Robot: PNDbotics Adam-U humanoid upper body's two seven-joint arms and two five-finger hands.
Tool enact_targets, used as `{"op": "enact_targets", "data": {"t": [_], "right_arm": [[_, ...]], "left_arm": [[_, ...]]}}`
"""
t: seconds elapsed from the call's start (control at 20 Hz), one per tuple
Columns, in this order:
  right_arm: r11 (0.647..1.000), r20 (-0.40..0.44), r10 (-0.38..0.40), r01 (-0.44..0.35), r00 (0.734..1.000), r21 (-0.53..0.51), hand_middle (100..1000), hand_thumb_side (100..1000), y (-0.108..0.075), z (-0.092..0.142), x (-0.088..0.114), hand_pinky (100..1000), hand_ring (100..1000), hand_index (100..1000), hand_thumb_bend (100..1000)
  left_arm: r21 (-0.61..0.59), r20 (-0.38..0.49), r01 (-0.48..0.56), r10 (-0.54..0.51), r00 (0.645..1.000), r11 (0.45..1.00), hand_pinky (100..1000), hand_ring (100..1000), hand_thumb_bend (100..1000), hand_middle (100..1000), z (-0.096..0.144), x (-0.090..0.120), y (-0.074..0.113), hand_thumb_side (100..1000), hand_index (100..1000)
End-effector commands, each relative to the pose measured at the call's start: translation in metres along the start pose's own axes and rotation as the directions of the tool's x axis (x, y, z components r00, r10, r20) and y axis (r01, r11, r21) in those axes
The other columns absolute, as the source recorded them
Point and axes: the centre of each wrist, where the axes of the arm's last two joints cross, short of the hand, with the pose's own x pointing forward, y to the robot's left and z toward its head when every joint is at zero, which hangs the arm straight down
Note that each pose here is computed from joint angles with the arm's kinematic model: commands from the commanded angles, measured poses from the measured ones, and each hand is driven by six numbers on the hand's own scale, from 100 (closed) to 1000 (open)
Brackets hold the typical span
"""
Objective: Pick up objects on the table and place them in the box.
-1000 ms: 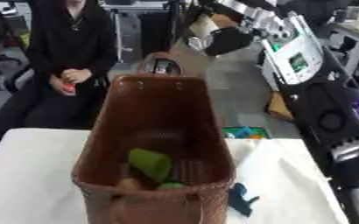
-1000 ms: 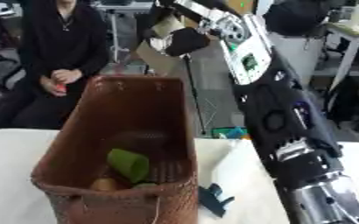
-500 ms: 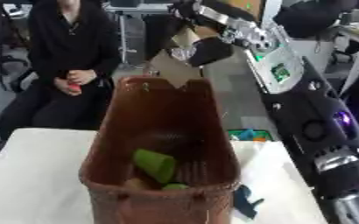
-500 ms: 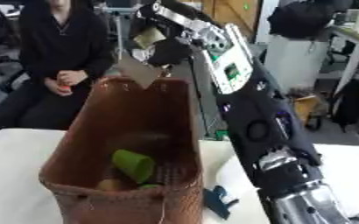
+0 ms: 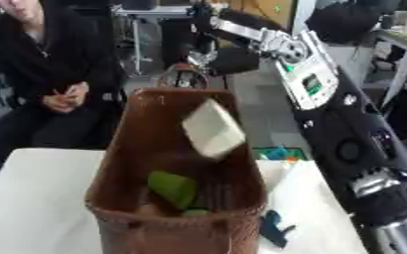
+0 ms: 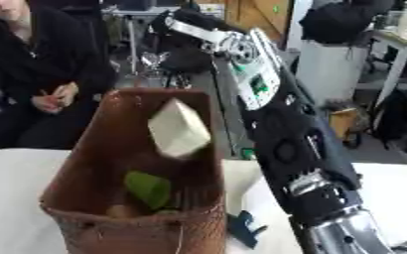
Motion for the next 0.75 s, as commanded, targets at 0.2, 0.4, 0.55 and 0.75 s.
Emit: {"op": "enact_targets", "data": {"t": [0.2, 0.4, 0.55, 0.75], "right_arm": [[0.999, 0.047, 0.031, -0.03, 0.998, -0.034, 917, 1000, -0.015, 0.001, 0.004, 861, 908, 978, 100], [0.999, 0.056, 0.017, -0.015, 0.998, -0.038, 934, 988, -0.016, 0.0, 0.005, 858, 908, 976, 100], [0.999, 0.059, 0.008, -0.005, 0.998, -0.054, 925, 1000, -0.018, 0.001, 0.005, 858, 901, 971, 100], [0.994, 0.056, -0.011, 0.017, 0.998, -0.109, 925, 1000, -0.025, 0.006, 0.004, 859, 899, 972, 100]], "left_arm": [[-0.002, 0.029, -0.013, 0.014, 0.999, 1.0, 662, 735, 100, 817, -0.007, 0.004, -0.001, 807, 688], [-0.003, 0.031, -0.015, 0.015, 0.999, 1.0, 663, 736, 100, 817, -0.007, 0.004, -0.002, 807, 689], [-0.003, 0.03, -0.015, 0.015, 0.999, 1.0, 663, 736, 100, 819, -0.006, 0.004, -0.001, 809, 689], [-0.003, 0.029, -0.009, 0.009, 1.0, 1.0, 663, 736, 100, 820, -0.005, 0.003, 0.0, 810, 690]]}}
